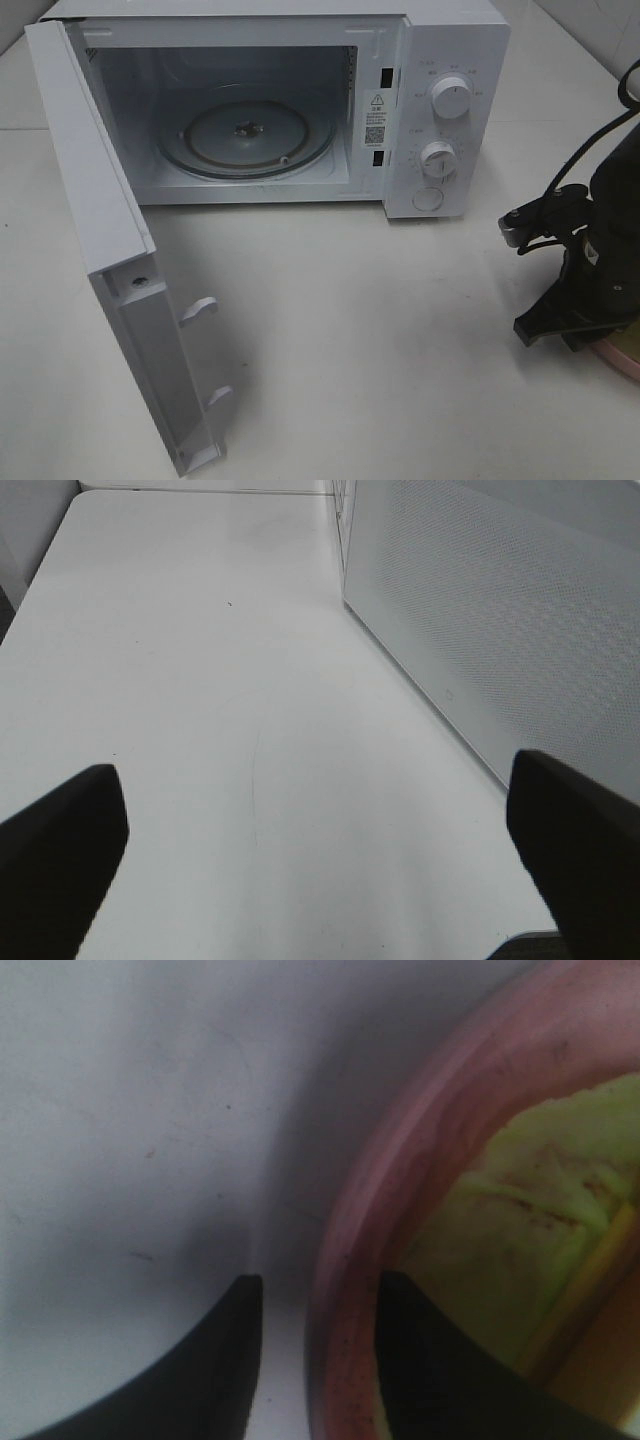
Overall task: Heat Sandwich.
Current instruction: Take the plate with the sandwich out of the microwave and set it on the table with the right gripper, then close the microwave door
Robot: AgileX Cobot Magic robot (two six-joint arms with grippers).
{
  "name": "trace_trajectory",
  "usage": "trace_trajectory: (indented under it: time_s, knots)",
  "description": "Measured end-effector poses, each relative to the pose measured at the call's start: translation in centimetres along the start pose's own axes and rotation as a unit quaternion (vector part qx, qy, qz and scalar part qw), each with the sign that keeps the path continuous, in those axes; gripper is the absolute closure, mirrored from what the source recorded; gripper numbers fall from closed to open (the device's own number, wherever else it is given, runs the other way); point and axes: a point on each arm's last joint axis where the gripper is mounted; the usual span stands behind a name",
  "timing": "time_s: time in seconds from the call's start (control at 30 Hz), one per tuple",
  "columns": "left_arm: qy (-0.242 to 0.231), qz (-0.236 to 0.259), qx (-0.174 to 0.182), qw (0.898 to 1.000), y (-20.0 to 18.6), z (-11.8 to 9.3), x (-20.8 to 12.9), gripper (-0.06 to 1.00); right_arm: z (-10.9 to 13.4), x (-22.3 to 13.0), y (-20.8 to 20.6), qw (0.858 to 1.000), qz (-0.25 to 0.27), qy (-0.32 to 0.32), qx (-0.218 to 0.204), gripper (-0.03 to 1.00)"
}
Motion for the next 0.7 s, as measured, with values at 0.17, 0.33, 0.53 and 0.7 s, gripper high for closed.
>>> trace_trajectory:
  time_s: [0.17, 0.33, 0.53, 0.7]
  knots:
    - [0.0, 0.0, 0.0, 1.0, 0.0, 0.0, 0.0, -0.03, -0.3, 0.0, -1.0, 1.0, -0.016, 0.006, -0.002, 0.54]
    - [0.0, 0.0, 0.0, 1.0, 0.0, 0.0, 0.0, -0.03, -0.7, -0.1, -2.3, 0.999, -0.036, 0.017, -0.002, 0.49]
    - [0.0, 0.0, 0.0, 1.0, 0.0, 0.0, 0.0, -0.03, -0.8, -0.3, -3.9, 0.998, -0.056, 0.023, 0.013, 0.36]
    - [0.0, 0.0, 0.0, 1.0, 0.0, 0.0, 0.0, -0.03, -0.8, -0.9, -5.8, 0.996, -0.072, 0.018, 0.041, 0.2]
Point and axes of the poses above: a point on each arm's last joint axis where the gripper is mounted, y pointing out along that axis toward the gripper, z along the wrist's bending axis when the last joint is at zero, x = y × z, and after that the axes turned 1 degree about y, right-handed
